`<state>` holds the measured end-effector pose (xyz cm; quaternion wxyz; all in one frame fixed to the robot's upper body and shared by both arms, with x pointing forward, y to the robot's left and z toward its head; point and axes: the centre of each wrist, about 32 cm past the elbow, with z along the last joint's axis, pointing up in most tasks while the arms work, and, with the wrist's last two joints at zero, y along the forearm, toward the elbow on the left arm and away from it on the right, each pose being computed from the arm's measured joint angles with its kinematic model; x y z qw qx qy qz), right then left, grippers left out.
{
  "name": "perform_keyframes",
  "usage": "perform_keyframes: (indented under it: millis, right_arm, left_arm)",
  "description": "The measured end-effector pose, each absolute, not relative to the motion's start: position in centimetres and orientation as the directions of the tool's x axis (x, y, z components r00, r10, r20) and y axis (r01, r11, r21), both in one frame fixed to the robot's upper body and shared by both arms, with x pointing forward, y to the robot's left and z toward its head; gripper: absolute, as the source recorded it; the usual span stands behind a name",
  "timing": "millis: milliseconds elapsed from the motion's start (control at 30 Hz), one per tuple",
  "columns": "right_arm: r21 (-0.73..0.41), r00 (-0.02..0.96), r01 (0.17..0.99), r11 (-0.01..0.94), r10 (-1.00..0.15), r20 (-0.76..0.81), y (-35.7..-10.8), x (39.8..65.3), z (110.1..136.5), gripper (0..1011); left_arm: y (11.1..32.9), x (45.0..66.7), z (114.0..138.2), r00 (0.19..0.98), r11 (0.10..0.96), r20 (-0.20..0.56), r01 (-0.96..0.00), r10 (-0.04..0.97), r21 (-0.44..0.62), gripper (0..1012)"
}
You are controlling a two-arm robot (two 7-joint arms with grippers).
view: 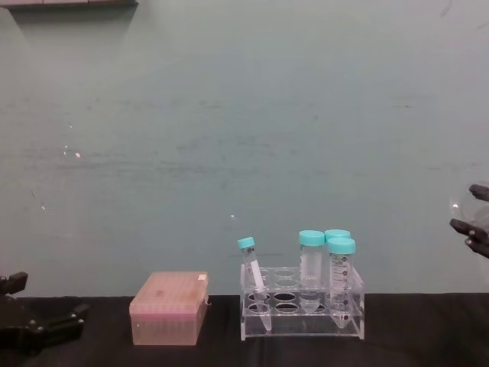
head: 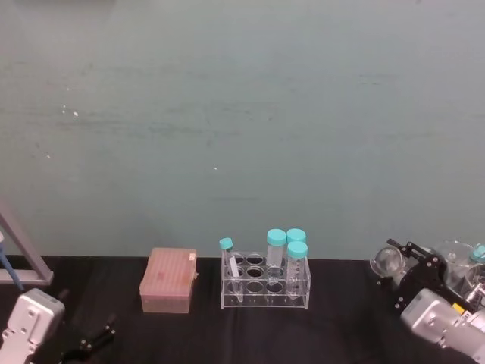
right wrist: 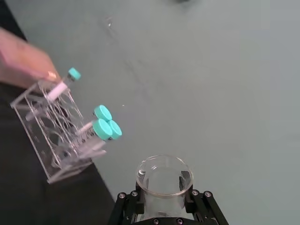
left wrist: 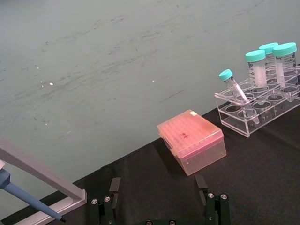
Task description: Pick up the beaker with the right gripper, shake it three times, and then put it down.
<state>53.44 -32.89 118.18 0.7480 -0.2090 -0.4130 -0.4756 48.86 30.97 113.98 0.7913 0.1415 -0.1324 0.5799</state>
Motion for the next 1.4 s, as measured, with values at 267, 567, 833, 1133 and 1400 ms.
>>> perform_keyframes:
  millis: [267,567,833,1133,1400]
  right_arm:
    - [0.094,0.162,0.879,0.467,-0.480,0.862,-33.0,53.5,118.0,450]
    - [0.039,0.357,0.877,0.478,-0.705,0.613,-32.3,53.1,118.4,450]
    - [-0.021,0.466,0.877,0.480,-0.839,0.283,-31.4,52.9,118.2,450]
    - [-0.045,0.513,0.858,0.511,-0.855,0.082,-30.5,52.5,117.7,450]
    - [-0.046,0.523,0.852,0.521,-0.849,0.069,-30.3,52.4,117.6,450]
  left_arm:
    - [31.0,48.9,114.0,0.292,0.287,0.374,-0.955,0.880,0.070,1000]
    - [31.0,48.9,114.0,0.292,0.287,0.374,-0.955,0.880,0.070,1000]
    - [31.0,48.9,114.0,0.292,0.287,0.374,-0.955,0.880,0.070,1000]
    - [31.0,48.9,114.0,0.292,0.287,0.374,-0.955,0.880,0.070,1000]
    - [31.0,48.9,114.0,0.292,0.287,0.374,-0.955,0.880,0.070,1000]
